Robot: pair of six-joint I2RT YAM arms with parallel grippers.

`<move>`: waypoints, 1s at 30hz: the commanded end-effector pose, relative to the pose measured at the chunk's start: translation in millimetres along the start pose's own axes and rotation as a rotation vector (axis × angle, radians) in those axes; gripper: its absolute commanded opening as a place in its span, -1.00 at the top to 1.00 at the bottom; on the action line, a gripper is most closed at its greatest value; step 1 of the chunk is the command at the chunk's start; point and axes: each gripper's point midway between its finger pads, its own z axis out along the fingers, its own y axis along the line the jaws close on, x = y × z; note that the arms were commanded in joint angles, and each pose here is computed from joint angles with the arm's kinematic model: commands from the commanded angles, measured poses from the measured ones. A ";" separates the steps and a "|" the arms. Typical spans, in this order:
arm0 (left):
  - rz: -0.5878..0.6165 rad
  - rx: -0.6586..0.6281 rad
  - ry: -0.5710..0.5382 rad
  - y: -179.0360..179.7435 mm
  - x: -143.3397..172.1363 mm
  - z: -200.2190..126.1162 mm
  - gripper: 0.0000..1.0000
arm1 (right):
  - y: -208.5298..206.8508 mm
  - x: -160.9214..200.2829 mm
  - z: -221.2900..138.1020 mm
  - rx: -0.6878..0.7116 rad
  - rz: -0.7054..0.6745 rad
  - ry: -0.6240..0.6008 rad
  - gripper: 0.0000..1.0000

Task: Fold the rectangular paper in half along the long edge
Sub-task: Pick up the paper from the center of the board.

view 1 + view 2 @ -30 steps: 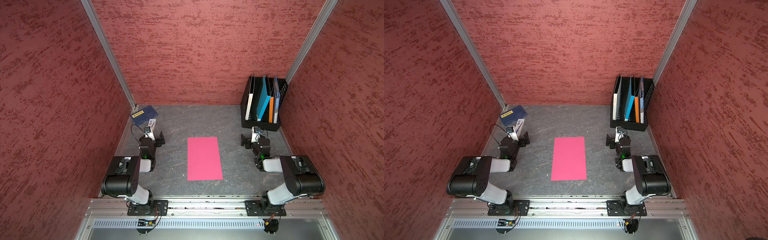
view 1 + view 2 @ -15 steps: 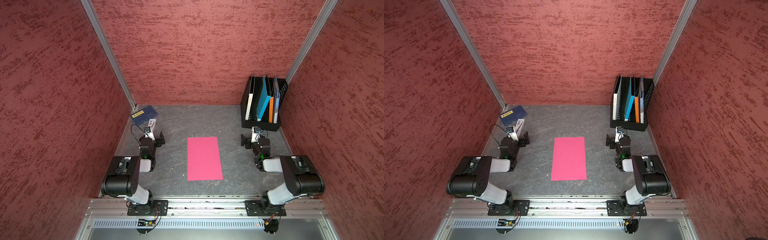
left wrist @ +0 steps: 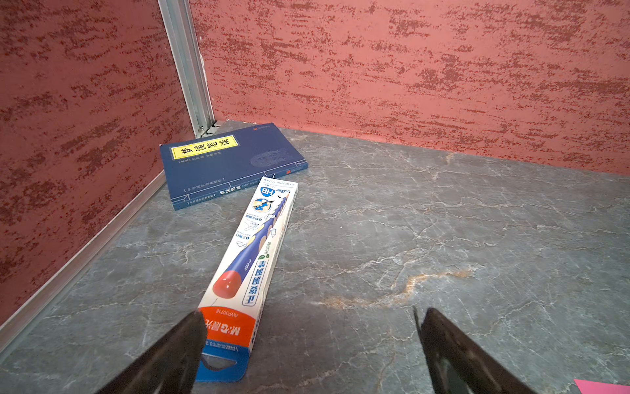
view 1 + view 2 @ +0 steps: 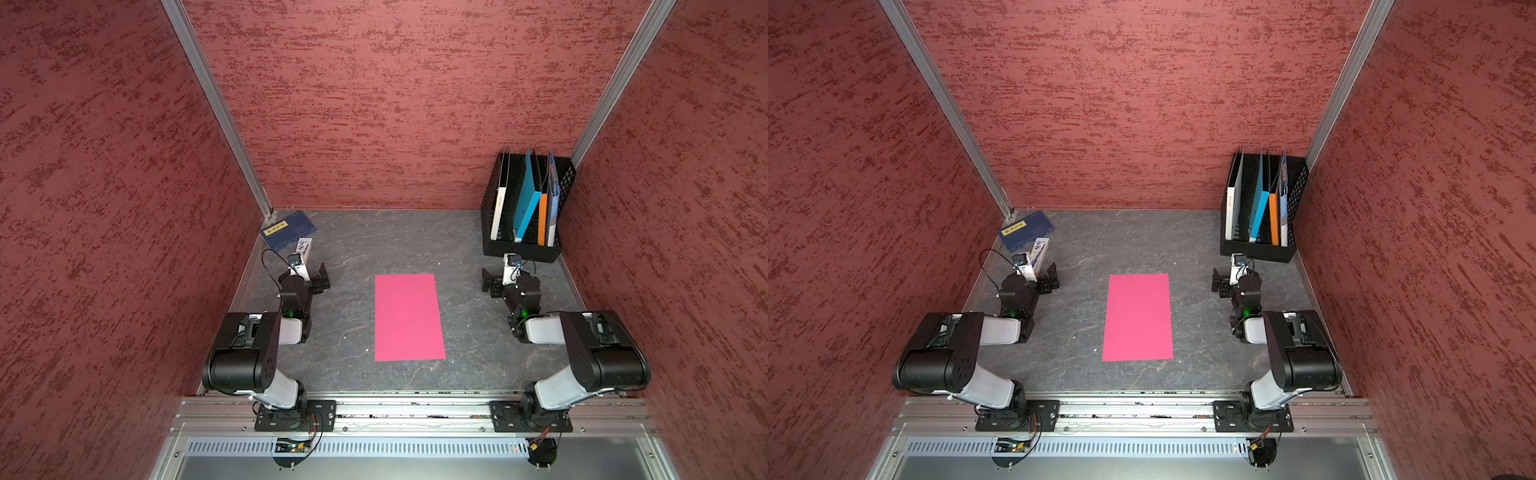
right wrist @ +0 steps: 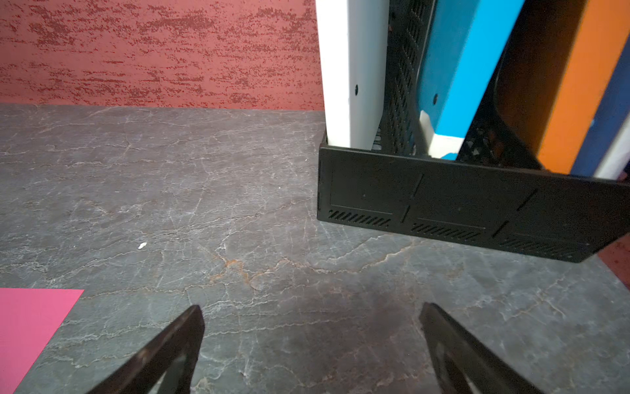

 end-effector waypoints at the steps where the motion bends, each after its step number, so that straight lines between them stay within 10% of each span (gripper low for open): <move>1: -0.001 0.031 -0.006 -2.7 -5.1 1.1 -0.99 | -2.9 -17.1 -1.7 0.009 0.013 -0.046 -0.98; 10: 0.000 0.028 -0.104 -37.0 -86.0 -55.2 -0.99 | -22.1 -119.7 -86.8 0.196 0.171 -0.017 -0.98; 15: -0.075 0.124 -0.106 -102.4 -116.4 -110.1 -0.99 | 5.9 -165.6 -147.3 0.049 0.334 -0.094 -0.98; 23: -0.215 -0.071 0.258 -101.2 -85.8 -141.6 -0.99 | 18.1 -124.0 -147.2 0.101 0.337 0.354 -0.98; 30: -0.364 -0.172 0.303 -80.5 -75.2 -154.8 -0.99 | 48.5 -128.5 -155.8 -0.102 0.360 0.147 -0.98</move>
